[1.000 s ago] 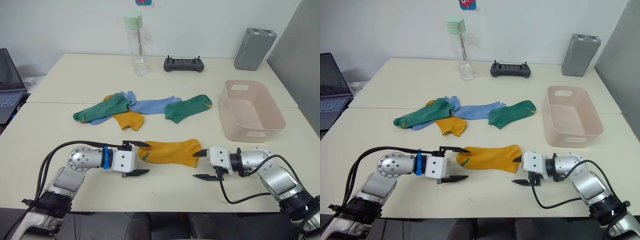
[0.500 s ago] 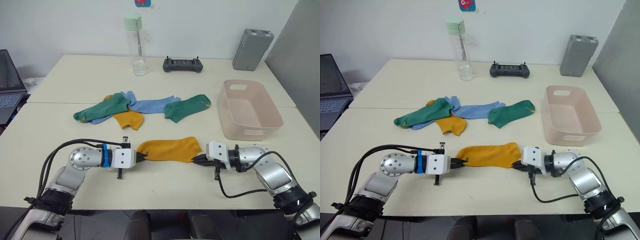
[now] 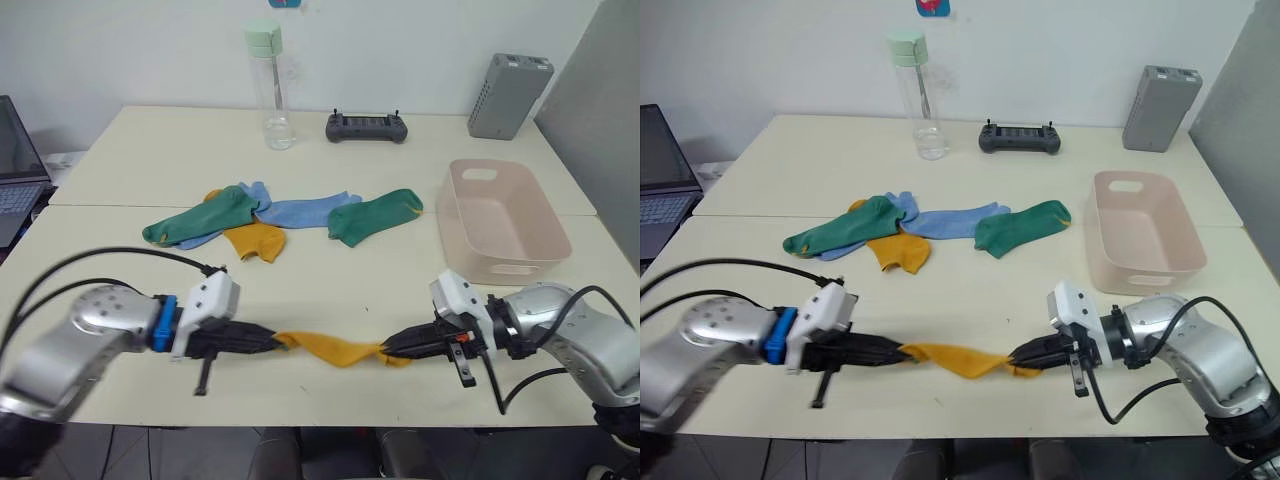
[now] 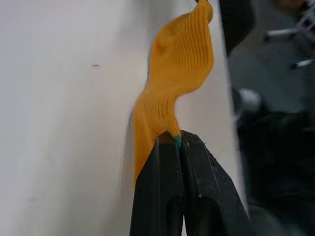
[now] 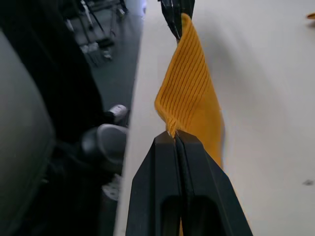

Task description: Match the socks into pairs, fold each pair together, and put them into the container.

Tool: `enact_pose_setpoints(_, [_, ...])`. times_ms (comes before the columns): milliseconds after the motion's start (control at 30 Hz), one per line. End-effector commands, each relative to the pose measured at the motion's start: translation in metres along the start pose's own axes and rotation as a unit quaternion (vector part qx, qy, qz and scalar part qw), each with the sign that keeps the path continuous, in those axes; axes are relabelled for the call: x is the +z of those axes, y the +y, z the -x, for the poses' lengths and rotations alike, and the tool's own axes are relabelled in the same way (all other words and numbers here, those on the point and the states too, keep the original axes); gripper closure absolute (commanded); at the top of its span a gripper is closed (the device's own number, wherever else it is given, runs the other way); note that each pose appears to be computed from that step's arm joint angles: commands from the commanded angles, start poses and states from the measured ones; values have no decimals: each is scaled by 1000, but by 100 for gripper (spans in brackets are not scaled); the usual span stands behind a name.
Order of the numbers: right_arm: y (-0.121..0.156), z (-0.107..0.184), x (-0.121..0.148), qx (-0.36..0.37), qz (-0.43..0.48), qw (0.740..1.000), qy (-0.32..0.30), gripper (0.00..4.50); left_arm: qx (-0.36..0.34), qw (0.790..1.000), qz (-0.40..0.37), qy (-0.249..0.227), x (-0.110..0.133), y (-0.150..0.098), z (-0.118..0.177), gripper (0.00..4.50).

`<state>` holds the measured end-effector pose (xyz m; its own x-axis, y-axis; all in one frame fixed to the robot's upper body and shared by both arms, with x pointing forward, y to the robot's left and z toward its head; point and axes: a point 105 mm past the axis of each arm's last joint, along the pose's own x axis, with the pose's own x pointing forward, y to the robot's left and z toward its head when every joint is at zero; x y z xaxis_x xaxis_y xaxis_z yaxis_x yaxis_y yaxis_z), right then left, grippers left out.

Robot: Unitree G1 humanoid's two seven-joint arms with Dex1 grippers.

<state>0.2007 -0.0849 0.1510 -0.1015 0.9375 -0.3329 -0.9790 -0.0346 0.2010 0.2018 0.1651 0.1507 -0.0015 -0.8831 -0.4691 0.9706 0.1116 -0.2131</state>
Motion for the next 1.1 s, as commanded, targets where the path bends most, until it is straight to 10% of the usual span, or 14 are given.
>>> enact_pose_setpoints(33, [18,-3,3,41,-56,998,-9,450,-25,996,84,-13,-9,-9,-9,447])
enact_pose_setpoints(600, [-80,9,-24,-136,-24,990,23,450,108,990,-45,77,-26,98,-28,447])
enact_pose_setpoints(1100, [-115,15,-24,-192,31,979,59,450,131,982,-103,93,-11,130,-39,447])
